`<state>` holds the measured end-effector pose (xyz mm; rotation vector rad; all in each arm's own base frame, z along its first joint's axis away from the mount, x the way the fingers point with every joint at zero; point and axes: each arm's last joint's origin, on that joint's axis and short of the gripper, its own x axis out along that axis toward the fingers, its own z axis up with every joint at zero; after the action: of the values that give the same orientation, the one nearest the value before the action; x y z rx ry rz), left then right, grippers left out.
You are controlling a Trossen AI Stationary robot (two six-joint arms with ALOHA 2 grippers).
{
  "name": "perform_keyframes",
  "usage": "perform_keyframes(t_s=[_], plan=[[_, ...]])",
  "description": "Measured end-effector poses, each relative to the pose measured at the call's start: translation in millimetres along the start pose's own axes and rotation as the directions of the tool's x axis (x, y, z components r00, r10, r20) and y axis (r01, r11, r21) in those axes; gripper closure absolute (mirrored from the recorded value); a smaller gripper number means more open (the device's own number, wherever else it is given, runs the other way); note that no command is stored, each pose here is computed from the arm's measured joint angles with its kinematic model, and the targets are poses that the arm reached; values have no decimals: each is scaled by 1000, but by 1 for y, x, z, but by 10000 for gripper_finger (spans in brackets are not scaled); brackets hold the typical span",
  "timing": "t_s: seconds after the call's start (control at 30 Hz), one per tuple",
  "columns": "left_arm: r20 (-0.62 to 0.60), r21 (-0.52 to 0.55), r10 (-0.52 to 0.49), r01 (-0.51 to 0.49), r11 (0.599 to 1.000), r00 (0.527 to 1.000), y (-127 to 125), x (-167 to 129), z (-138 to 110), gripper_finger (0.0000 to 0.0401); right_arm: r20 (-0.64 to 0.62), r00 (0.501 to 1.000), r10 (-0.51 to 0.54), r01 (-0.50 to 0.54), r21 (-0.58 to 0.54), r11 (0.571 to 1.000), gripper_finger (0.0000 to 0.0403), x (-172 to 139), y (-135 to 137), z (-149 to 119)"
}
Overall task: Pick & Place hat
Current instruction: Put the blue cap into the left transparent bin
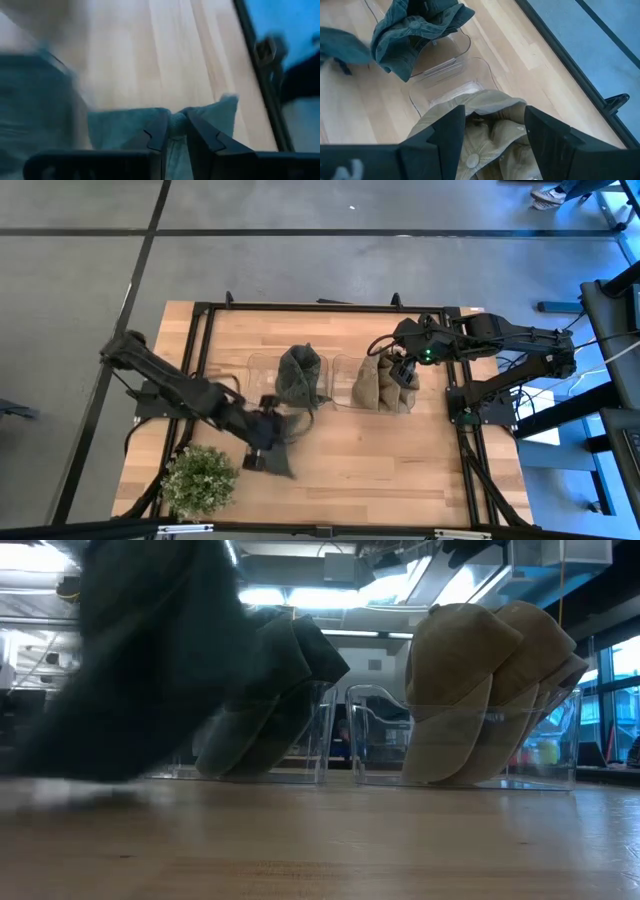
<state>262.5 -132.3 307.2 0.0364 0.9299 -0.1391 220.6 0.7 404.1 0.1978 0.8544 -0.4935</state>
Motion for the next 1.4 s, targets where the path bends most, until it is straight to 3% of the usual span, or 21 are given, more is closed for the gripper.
perform_keyframes(t_s=[0.17, 0.33, 0.5, 0.8, 0.93, 1.13, 1.4], plan=[[186, 10, 68, -72, 997, 980, 16, -49, 17, 359, -6, 1000, -3, 3, -3, 1000, 197, 0, 0, -1], [357, 35, 159, -183, 982, 921, 31, -99, 30, 358, -10, 1000, -5, 5, -5, 1000, 197, 0, -1, -1], [459, 29, 250, -295, 955, 852, 46, -138, 34, 357, -18, 1000, -9, 9, -8, 1000, 197, 0, -1, -2], [561, -3, 341, -410, 912, 754, 63, -188, 36, 357, -30, 999, -14, 14, -18, 1000, 197, 0, -1, -3], [573, -30, 385, -450, 892, 724, 67, -199, 33, 359, -30, 999, -15, 14, -39, 999, 197, 0, -1, -3], [439, -43, 470, -504, 863, 766, 70, -191, 19, 357, -30, 999, -15, 14, -43, 999, 197, 0, -2, -3], [329, -157, 581, -563, 811, 745, 74, -183, 10, 358, -30, 999, -15, 14, -40, 999, 197, 0, -2, -3]])
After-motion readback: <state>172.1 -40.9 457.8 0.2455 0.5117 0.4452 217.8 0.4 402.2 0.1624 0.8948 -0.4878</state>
